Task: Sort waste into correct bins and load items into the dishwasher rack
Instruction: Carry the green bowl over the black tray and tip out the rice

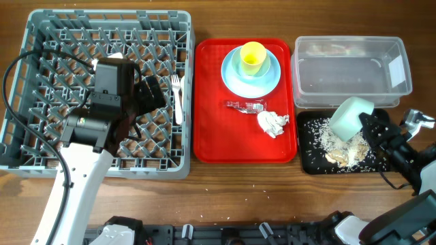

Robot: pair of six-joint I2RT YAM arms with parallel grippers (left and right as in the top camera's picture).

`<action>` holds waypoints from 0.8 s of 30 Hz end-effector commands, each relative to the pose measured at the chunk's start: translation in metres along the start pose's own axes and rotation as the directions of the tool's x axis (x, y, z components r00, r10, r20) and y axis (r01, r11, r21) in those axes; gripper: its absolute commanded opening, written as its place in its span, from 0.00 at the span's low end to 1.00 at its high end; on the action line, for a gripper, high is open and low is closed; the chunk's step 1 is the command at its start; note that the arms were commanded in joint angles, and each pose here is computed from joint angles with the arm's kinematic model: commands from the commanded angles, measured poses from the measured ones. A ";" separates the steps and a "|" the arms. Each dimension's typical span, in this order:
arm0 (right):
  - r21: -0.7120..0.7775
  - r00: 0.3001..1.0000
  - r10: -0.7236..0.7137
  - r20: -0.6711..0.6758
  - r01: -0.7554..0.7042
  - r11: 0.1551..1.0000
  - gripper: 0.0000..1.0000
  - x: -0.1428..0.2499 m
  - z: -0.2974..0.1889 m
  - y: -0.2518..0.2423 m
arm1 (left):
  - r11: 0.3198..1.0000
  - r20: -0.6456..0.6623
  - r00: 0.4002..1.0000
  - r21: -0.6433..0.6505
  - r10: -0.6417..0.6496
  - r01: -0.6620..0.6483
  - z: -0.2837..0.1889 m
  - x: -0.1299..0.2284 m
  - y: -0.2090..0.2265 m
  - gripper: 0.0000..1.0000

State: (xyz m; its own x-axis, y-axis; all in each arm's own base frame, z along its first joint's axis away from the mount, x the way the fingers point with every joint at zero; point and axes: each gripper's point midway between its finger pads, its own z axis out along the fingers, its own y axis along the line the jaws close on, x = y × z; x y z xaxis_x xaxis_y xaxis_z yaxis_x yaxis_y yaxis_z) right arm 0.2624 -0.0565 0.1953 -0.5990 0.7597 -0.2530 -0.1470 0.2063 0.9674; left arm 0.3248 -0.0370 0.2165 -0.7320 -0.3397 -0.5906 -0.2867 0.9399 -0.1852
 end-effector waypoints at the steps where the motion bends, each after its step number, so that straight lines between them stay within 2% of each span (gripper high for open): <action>1: -0.061 0.998 0.062 0.019 -0.061 0.996 0.04 -0.007 -0.002 0.011 | 1.000 0.002 1.000 -0.001 -0.008 0.008 0.000 -0.001 0.001 1.00; 2: -0.062 0.992 0.122 0.017 -0.121 0.991 0.04 -0.005 -0.002 0.011 | 1.000 0.002 1.000 -0.001 -0.008 0.008 0.000 -0.001 0.001 1.00; 7: -0.063 0.977 0.215 0.014 -0.213 0.975 0.04 0.000 -0.002 0.014 | 1.000 0.002 1.000 -0.001 -0.008 0.008 0.000 -0.001 0.001 1.00; 12: -0.064 0.968 0.251 0.011 -0.250 0.966 0.04 -0.001 -0.002 0.015 | 1.000 0.002 1.000 -0.001 -0.008 0.008 0.000 -0.001 0.001 1.00; 13: -0.064 0.944 0.329 0.007 -0.328 0.942 0.04 0.006 -0.001 0.019 | 1.000 0.002 1.000 -0.001 -0.008 0.008 0.000 -0.001 0.001 1.00; 15: -0.062 0.972 0.236 0.011 -0.235 0.970 0.04 0.005 -0.001 0.022 | 1.000 0.002 1.000 -0.001 -0.008 0.008 0.000 -0.001 0.001 1.00; 16: -0.042 0.962 0.273 0.006 -0.273 0.961 0.04 0.006 -0.001 0.019 | 1.000 0.002 1.000 -0.001 -0.008 0.008 0.000 -0.001 0.001 1.00; 19: -0.032 0.976 0.219 0.001 -0.219 0.975 0.04 -0.005 0.000 0.018 | 1.000 0.002 1.000 -0.001 -0.008 0.008 0.000 -0.001 0.001 1.00; 20: -0.021 0.966 0.258 -0.003 -0.258 0.966 0.04 -0.005 0.000 0.018 | 1.000 0.002 1.000 -0.001 -0.008 0.008 0.000 -0.001 0.001 1.00; 22: -0.056 0.979 0.202 -0.033 -0.203 0.978 0.04 -0.005 0.005 0.037 | 1.000 0.002 1.000 -0.001 -0.008 0.008 0.000 -0.001 0.001 1.00; 24: 0.017 0.985 0.164 -0.056 -0.164 0.986 0.04 -0.008 0.013 0.045 | 1.000 0.002 1.000 -0.001 -0.008 0.008 0.000 -0.001 0.001 1.00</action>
State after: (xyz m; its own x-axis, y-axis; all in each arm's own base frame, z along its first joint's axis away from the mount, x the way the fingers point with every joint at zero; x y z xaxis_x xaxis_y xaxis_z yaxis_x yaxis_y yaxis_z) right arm 0.2652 -0.0527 0.2100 -0.6309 0.7731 -0.0662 -0.0286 0.0621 0.9977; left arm 0.3249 -0.0370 0.2163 -0.7324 -0.3396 -0.5901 -0.2868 0.9400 -0.1848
